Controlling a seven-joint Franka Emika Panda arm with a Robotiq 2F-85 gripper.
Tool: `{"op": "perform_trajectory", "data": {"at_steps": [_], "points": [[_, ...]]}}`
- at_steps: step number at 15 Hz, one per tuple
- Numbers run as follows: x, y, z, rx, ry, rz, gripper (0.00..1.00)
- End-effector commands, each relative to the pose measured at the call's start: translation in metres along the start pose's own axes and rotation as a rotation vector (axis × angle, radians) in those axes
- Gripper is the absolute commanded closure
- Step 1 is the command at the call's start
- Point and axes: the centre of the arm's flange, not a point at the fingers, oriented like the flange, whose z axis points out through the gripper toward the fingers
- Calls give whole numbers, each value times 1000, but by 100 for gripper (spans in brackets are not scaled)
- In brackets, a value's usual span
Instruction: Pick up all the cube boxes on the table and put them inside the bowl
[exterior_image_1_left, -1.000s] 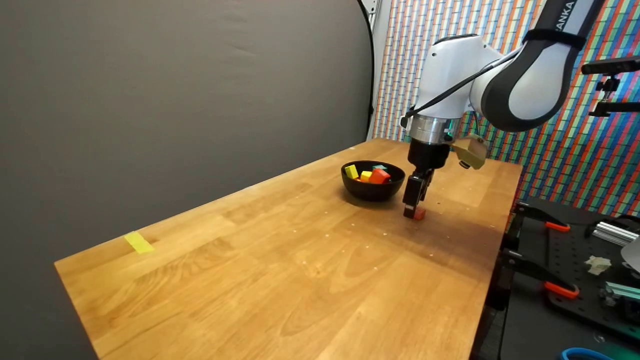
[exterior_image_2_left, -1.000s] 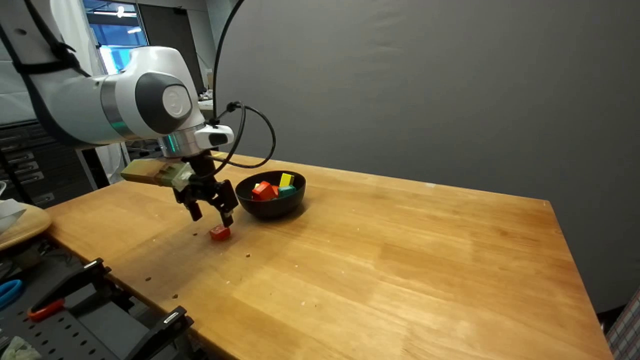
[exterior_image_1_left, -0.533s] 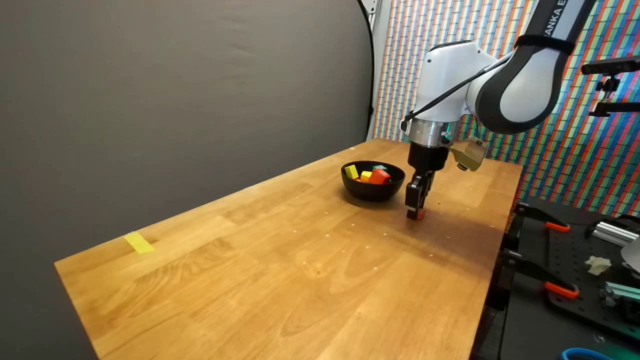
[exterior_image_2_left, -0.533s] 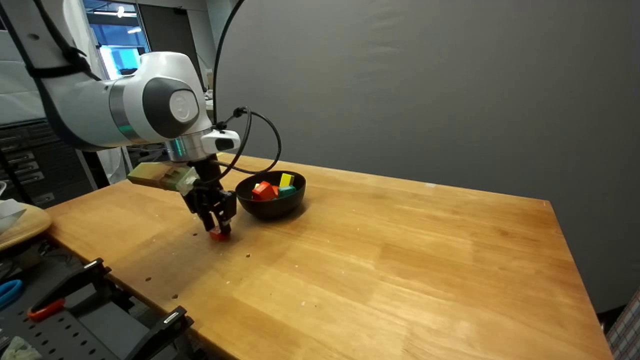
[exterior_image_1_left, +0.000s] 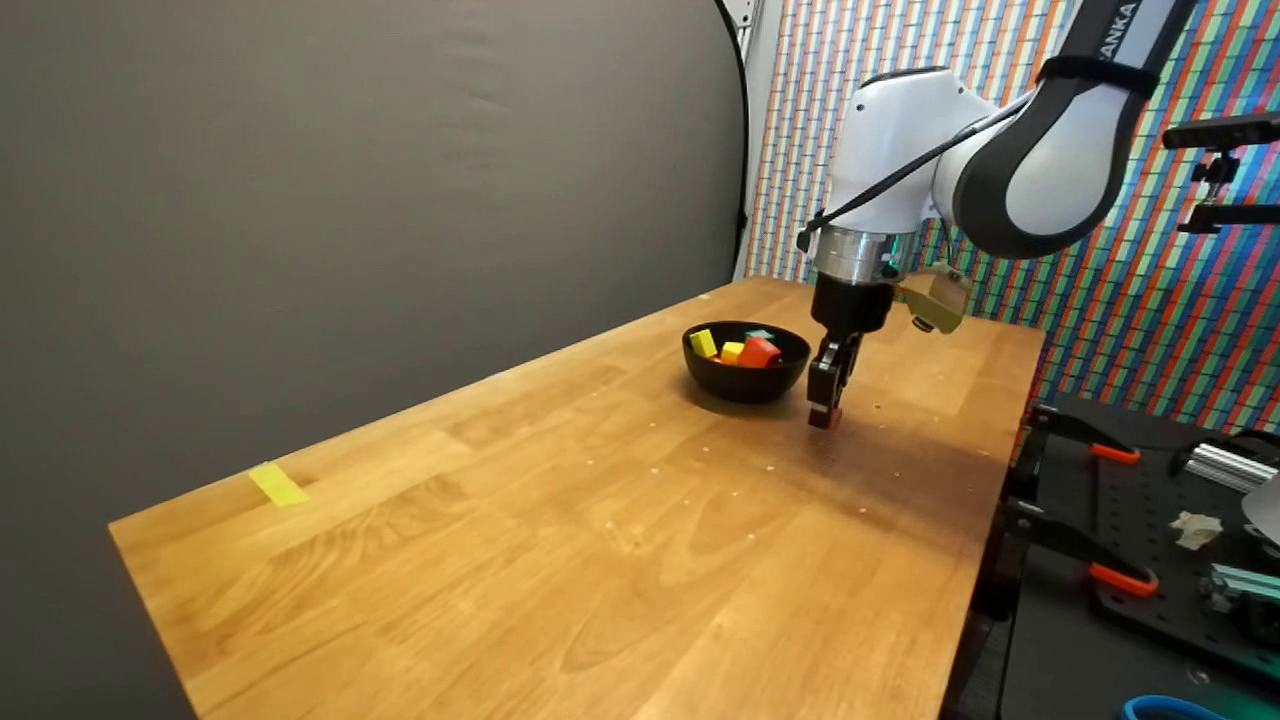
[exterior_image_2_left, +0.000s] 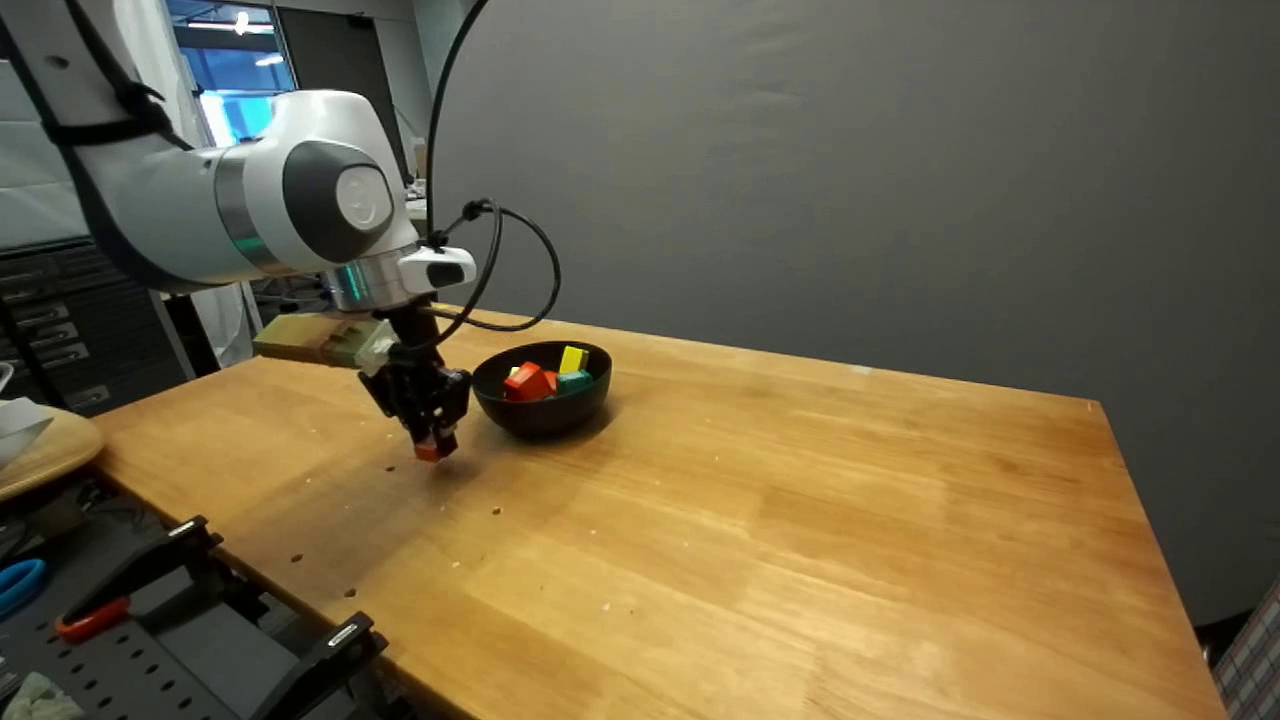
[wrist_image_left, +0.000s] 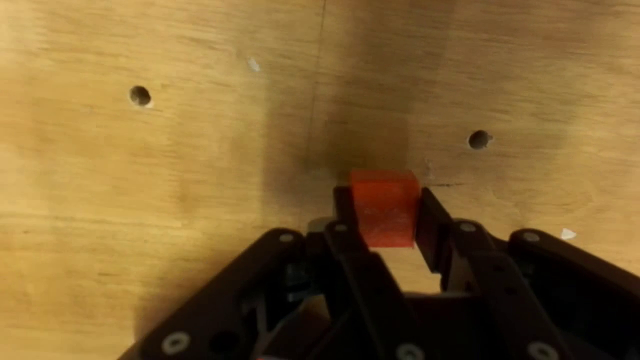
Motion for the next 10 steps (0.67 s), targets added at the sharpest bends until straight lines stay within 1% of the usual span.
{"op": "perform_trajectory", "data": {"at_steps": [1, 2, 3, 6, 8, 10], "points": [[-19, -14, -82, -112, 100, -83, 85], [-15, -13, -98, -143, 133, -88, 85], [-9, -9, -109, -196, 152, -71, 85], [33, 13, -134, -259, 214, -85, 85], [68, 25, -139, -259, 250, -90, 85], [105, 36, -127, -209, 260, -103, 85]]}}
